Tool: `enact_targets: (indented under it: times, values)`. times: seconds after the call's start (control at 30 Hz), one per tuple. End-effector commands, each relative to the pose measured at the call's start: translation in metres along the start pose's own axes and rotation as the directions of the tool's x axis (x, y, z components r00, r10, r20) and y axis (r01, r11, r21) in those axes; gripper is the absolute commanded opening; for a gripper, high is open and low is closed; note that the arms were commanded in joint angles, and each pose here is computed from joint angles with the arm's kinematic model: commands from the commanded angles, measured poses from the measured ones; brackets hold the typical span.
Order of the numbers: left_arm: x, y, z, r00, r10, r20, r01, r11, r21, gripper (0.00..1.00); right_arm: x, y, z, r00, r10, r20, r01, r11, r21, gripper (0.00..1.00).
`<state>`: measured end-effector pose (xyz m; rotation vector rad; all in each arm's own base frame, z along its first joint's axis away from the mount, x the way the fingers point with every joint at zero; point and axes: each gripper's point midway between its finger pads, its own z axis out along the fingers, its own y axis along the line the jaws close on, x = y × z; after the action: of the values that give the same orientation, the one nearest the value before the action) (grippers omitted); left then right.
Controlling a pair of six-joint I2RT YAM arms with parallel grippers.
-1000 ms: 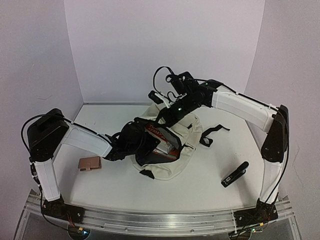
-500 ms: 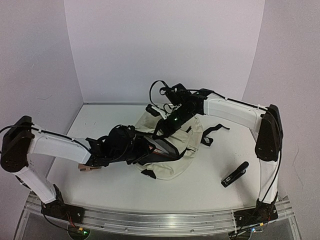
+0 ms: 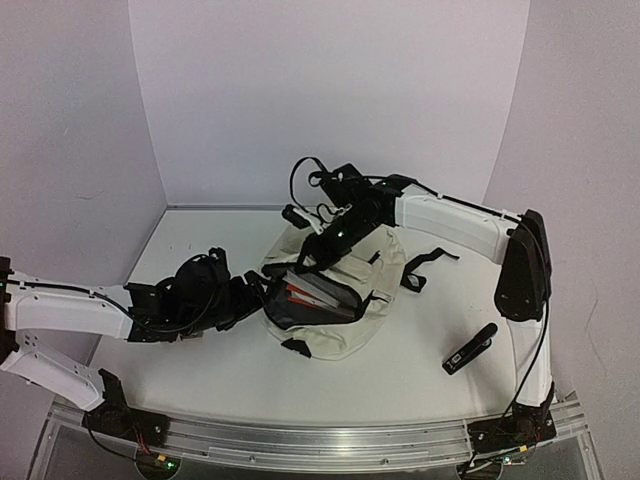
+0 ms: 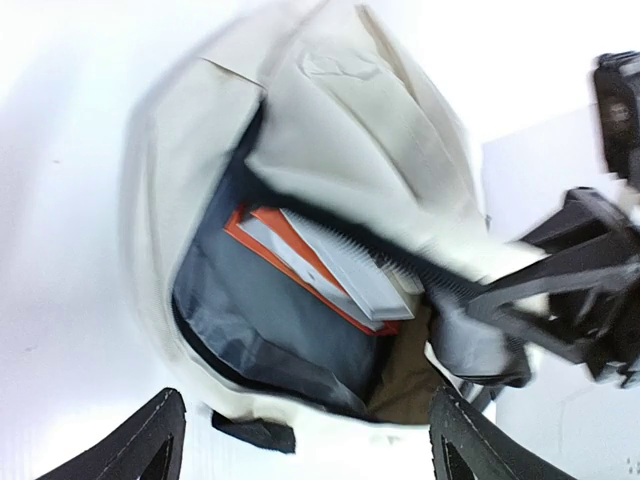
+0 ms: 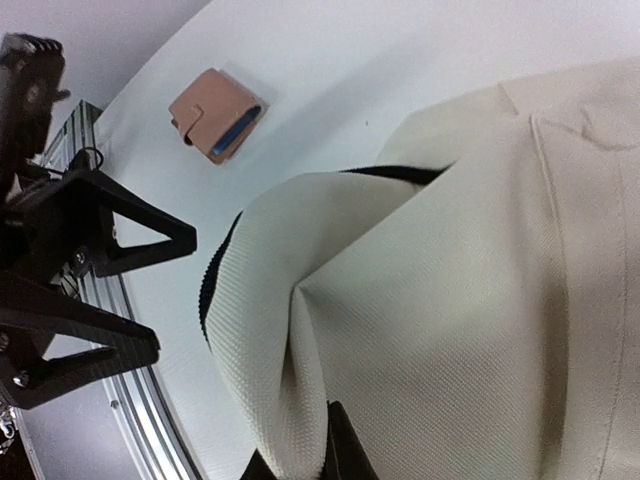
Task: Pack the student bag
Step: Place the book in the student bag, then zip the student bag at the center of the board.
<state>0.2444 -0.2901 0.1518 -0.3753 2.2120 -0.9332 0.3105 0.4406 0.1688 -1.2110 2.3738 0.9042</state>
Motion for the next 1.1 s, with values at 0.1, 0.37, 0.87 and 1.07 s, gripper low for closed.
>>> enact_targets:
  times: [0.1,0.37,0.87,1.07]
  values:
    - [-0.034,0.016,-0.013,0.986,-0.106,0.132,0.109,0.994,-0.019,0.81,-0.048,-0.010,0.011,0.995,-0.020,0.099,0.017,0.999,0.032,0.00]
    - [-0.056,-0.006,-0.022,0.986,-0.017,0.164,0.016,1.000,0.003,0.80,-0.112,-0.008,-0.017,0.962,-0.038,0.271,0.016,0.996,0.084,0.25]
    - [0.019,-0.123,0.004,0.815,0.563,-0.134,-0.554,0.826,0.100,0.69,0.004,-0.050,-0.118,0.970,0.152,0.190,-0.177,0.976,0.123,0.65]
    - [0.058,-0.141,0.050,0.786,0.571,-0.238,-0.566,0.819,0.095,0.65,0.055,-0.084,-0.107,0.943,0.310,0.123,-0.323,0.941,0.106,0.61]
